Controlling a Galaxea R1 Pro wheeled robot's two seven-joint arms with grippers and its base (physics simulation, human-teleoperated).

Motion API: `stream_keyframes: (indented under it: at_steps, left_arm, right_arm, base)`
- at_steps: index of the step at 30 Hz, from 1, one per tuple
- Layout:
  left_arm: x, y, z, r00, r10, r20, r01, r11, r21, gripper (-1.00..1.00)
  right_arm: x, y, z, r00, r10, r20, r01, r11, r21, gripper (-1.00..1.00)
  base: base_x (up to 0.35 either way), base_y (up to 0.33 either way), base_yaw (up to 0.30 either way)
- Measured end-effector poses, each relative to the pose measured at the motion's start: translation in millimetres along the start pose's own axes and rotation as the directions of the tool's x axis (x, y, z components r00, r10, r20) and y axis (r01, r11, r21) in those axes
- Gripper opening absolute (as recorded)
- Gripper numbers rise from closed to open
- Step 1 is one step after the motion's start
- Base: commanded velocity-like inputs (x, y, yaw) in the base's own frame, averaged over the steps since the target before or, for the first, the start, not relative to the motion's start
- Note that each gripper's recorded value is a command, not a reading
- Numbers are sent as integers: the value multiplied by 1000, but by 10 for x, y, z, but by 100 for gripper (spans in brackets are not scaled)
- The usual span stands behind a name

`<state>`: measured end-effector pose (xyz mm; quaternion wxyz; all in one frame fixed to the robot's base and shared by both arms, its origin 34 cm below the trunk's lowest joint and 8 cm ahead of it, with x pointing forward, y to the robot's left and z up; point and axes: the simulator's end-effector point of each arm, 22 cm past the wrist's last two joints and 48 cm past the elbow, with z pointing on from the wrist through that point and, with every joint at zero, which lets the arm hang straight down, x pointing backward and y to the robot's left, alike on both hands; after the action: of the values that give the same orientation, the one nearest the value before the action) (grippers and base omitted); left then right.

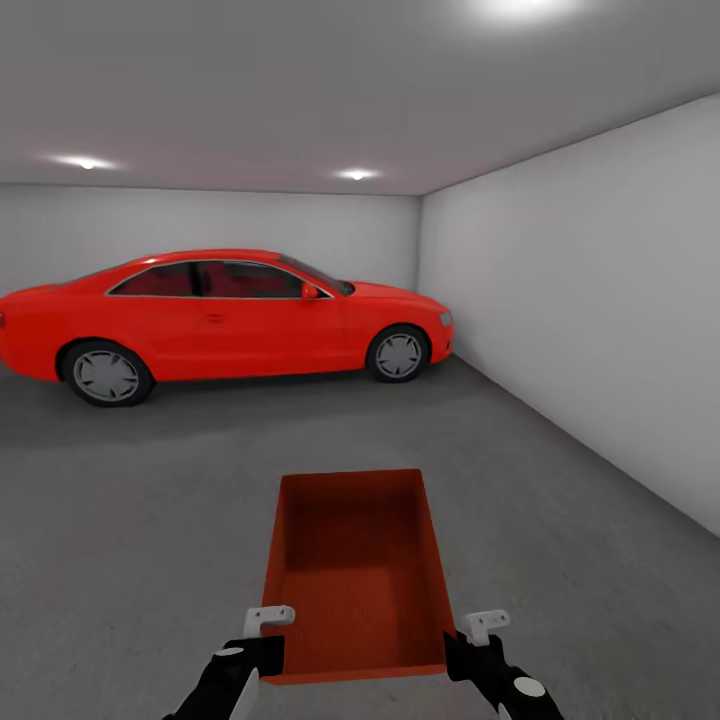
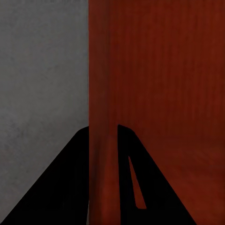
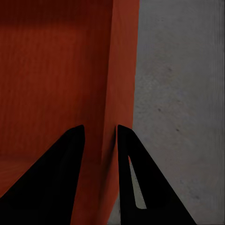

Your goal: Move the two storage containers from the living room to the garage. In the garage, place one container on the floor and stack the other container on top of it (either order is fine).

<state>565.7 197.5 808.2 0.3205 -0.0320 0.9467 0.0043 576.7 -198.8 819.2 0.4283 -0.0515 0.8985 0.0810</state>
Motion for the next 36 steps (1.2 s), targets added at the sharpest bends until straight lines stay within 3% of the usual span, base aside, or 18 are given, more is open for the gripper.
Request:
stream_keyframes:
  at_steps: [36]
  left_arm:
    - [10,0,2,1000,0,-2,0,1000,0,-100]
  right_arm:
    - [10,0,1,1000,0,-2,0,1000,0,-100]
  base:
    - [323,0,-291]
